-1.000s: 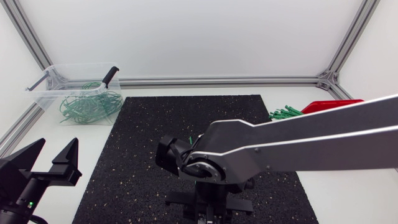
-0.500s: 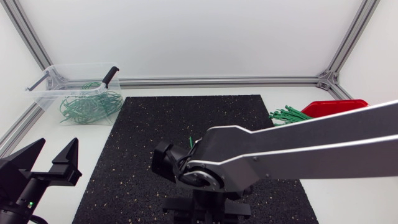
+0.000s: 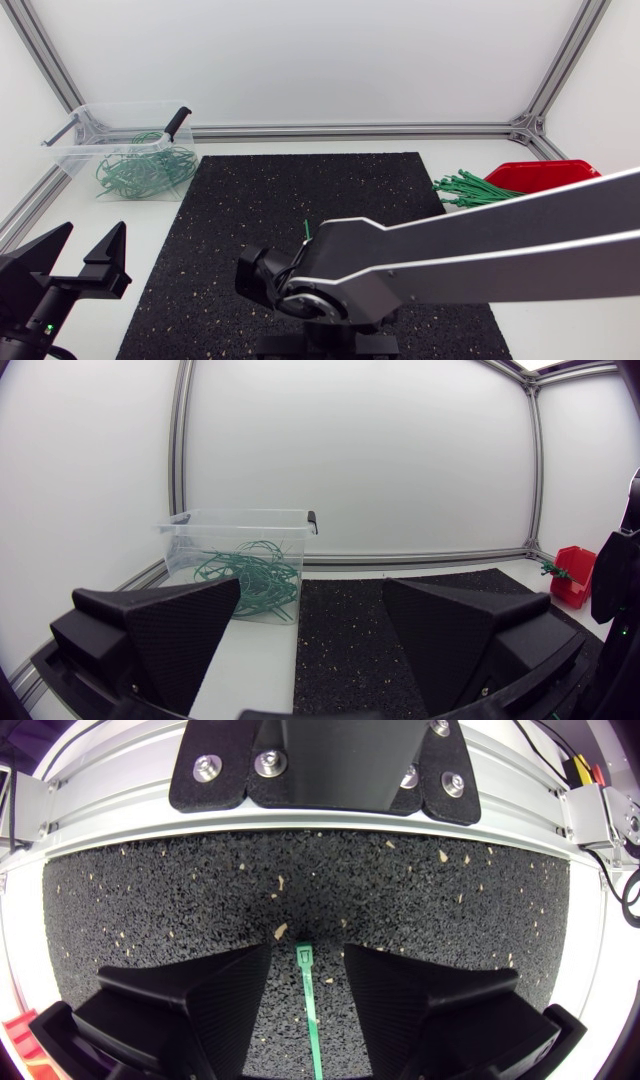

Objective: Take a green cable tie from the red box, thread the tail through the head to close it, then place it in the transparent bin on the left.

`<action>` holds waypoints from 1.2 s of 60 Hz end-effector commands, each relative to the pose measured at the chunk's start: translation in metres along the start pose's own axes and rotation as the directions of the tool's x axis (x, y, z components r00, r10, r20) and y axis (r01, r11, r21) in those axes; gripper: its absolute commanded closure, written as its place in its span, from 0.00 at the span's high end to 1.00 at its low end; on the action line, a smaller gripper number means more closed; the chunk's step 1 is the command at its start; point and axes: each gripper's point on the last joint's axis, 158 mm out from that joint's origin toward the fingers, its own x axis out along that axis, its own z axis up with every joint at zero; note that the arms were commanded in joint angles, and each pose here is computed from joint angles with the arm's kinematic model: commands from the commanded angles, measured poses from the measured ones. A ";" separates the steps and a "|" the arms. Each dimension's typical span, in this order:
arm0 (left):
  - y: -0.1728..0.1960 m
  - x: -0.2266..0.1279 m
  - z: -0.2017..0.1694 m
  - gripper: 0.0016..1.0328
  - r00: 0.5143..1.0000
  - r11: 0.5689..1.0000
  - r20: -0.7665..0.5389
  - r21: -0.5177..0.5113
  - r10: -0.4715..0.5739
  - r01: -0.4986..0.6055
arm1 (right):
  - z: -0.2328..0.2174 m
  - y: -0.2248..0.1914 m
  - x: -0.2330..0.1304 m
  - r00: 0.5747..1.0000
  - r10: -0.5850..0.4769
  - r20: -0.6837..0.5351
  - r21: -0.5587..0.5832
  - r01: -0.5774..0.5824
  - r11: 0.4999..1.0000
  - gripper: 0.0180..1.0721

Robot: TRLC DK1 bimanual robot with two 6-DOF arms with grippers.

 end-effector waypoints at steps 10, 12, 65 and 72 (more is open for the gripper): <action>0.000 0.001 -0.025 0.96 0.998 1.000 -0.064 0.006 -0.003 0.003 | -0.001 -0.001 0.010 0.999 0.035 0.012 -0.046 -0.034 0.998 0.42; 0.000 0.001 -0.025 0.96 0.998 1.000 -0.062 0.006 -0.003 0.003 | -0.002 -0.001 0.011 0.999 0.037 0.011 -0.049 -0.036 0.998 0.38; 0.000 0.001 -0.025 0.96 0.998 1.000 -0.062 0.006 -0.003 0.003 | -0.031 -0.032 -0.034 0.998 -0.049 -0.032 0.052 0.051 0.997 0.12; -0.002 0.001 -0.025 0.96 0.998 1.000 -0.064 0.006 -0.009 0.009 | -0.045 -0.044 -0.071 0.991 -0.134 -0.013 0.158 0.134 0.978 0.12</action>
